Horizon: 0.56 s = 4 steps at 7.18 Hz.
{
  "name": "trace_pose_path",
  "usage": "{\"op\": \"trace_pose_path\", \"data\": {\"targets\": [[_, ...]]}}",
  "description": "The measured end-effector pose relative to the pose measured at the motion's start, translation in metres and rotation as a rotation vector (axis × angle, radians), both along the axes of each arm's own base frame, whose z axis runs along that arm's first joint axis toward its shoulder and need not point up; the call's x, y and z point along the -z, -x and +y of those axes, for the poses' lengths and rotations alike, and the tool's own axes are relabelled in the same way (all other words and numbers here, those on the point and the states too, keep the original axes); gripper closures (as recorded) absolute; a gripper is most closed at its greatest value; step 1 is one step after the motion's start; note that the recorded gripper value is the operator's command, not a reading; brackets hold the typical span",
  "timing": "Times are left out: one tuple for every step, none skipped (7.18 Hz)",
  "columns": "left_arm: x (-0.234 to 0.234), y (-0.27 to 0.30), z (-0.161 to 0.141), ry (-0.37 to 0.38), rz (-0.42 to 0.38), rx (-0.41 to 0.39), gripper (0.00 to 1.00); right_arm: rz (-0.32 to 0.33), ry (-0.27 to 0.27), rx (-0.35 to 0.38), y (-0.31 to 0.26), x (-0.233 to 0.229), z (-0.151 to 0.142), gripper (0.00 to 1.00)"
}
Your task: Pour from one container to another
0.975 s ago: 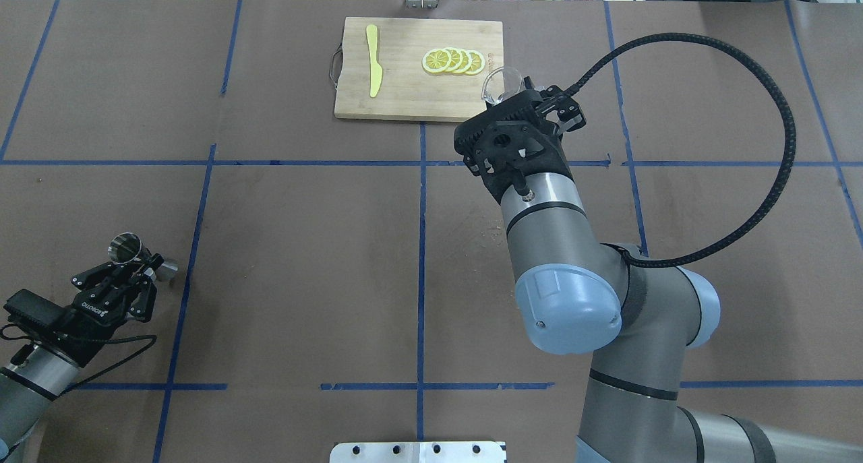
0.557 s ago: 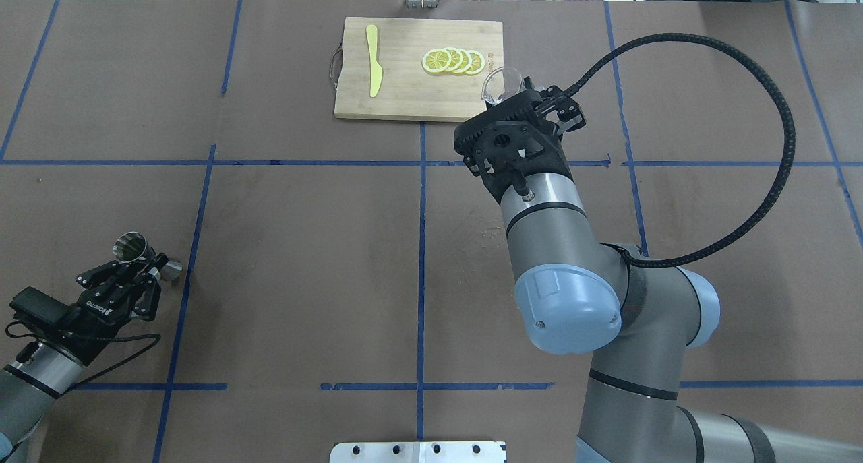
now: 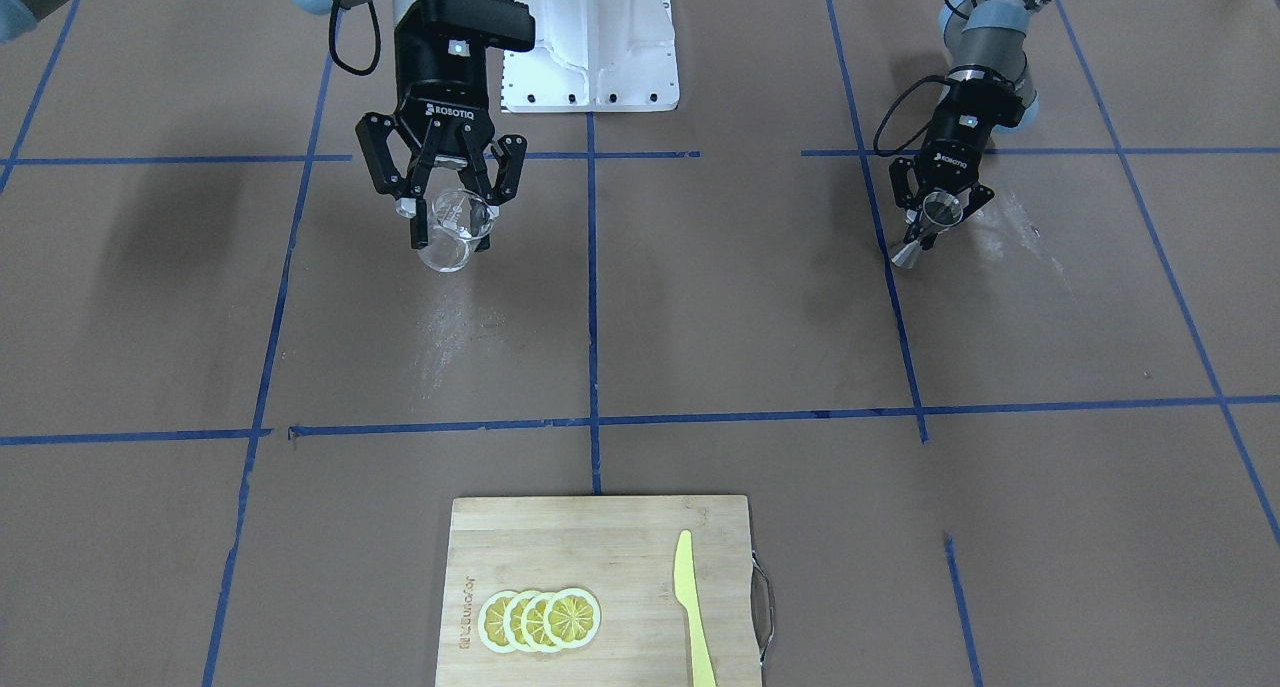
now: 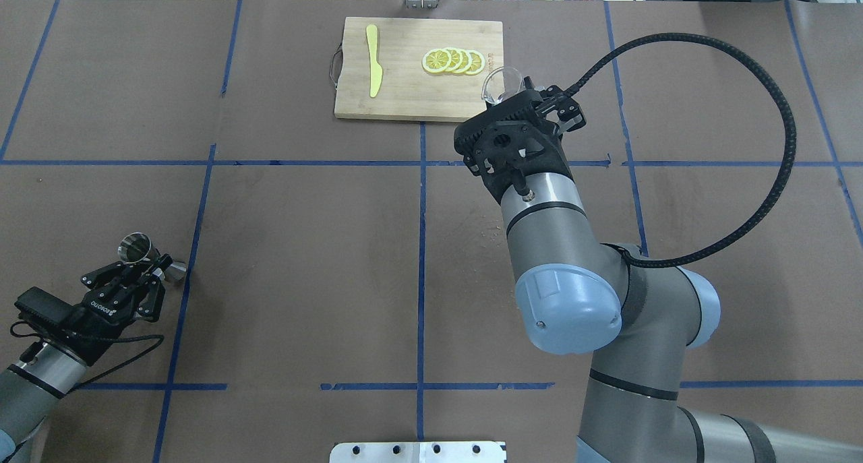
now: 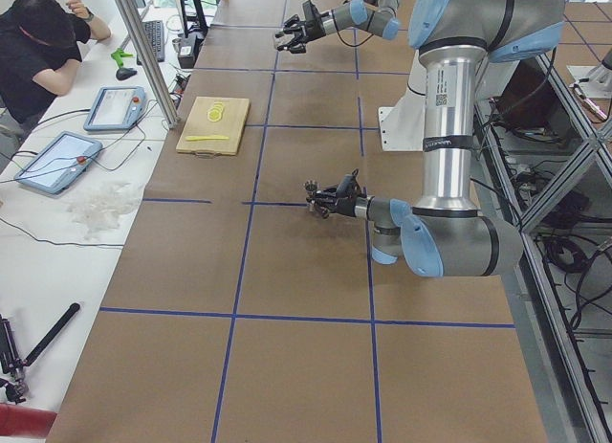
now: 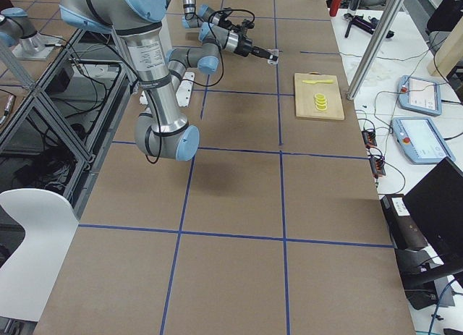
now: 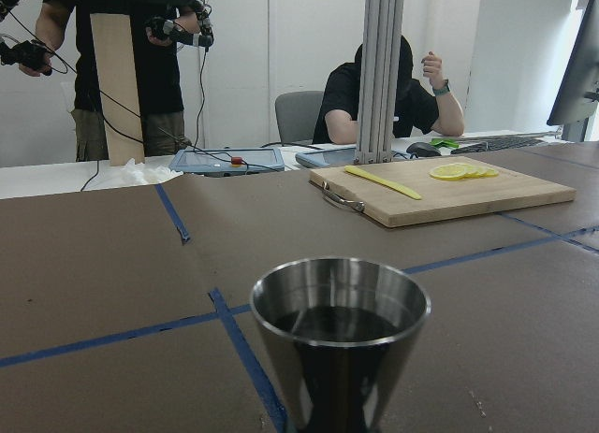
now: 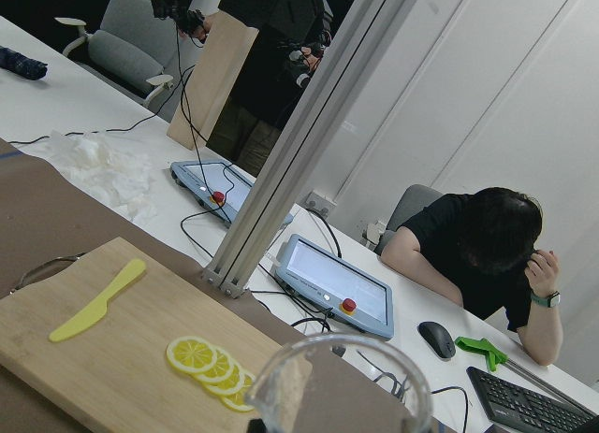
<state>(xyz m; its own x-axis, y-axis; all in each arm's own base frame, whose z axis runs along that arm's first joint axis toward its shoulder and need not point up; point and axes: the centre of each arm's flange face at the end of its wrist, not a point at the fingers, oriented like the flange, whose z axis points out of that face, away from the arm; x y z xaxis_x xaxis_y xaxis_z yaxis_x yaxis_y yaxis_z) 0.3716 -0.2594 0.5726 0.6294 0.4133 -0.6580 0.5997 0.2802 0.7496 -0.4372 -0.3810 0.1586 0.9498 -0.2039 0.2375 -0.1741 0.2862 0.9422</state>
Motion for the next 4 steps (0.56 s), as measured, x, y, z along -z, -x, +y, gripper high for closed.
{"op": "trace_pose_path", "data": {"targets": [[-0.0009,-0.0001,0.0,0.0,-0.002,0.0,0.77,0.001,0.0,0.0,0.0002,-0.0004,0.0,1.0],[-0.0015,-0.0001,0.0,0.001,-0.003,0.0,0.76,0.002,0.001,0.0,0.0003,-0.0008,-0.0001,1.0],[-0.0016,-0.0001,0.0,0.001,-0.003,0.0,0.75,0.002,0.001,0.0,0.0003,-0.0007,-0.0001,1.0],[-0.002,-0.0002,0.0,0.001,-0.003,-0.001,0.74,0.001,0.0,0.0,0.0004,-0.0005,-0.0001,1.0]]}}
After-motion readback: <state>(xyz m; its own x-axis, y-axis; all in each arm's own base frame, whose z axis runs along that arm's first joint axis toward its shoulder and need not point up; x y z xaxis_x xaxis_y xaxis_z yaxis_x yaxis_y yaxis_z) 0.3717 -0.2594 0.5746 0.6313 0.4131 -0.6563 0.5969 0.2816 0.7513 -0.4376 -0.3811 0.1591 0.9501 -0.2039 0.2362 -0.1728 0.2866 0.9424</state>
